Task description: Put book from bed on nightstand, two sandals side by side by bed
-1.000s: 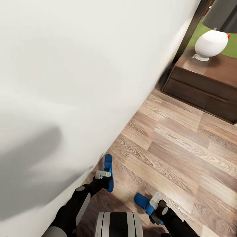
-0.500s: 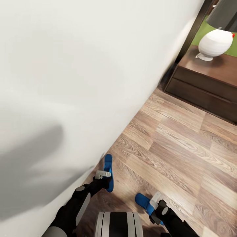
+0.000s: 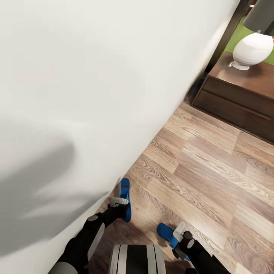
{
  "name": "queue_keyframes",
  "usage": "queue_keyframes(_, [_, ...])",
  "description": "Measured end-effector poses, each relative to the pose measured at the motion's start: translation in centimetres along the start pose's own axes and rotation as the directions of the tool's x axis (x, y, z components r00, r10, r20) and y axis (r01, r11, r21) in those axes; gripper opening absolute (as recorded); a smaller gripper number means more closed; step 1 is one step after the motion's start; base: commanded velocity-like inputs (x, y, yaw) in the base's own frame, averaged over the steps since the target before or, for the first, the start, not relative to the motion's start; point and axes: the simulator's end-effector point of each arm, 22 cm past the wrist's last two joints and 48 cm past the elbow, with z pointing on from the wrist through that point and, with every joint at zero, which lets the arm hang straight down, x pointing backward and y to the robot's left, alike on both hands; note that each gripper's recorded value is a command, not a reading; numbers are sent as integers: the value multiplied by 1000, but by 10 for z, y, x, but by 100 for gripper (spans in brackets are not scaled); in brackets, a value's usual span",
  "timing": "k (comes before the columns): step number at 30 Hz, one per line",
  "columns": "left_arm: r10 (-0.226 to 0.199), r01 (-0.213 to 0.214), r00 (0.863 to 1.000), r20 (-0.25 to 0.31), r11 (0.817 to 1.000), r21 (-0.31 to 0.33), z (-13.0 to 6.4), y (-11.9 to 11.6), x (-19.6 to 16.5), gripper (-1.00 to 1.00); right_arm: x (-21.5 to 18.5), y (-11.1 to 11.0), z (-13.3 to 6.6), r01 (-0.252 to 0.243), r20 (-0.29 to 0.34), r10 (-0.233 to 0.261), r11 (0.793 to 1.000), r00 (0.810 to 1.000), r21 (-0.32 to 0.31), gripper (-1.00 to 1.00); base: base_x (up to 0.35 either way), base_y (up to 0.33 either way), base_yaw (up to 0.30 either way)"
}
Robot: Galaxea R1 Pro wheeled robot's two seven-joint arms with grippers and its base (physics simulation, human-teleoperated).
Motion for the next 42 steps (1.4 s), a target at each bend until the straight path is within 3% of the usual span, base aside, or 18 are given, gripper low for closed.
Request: queue_keyframes(42, [-28, 28, 998, -53, 1000, -1, 12, 8, 31, -100, 19, 16, 17, -3, -42, 1, 999, 999, -38, 100, 0, 0, 0])
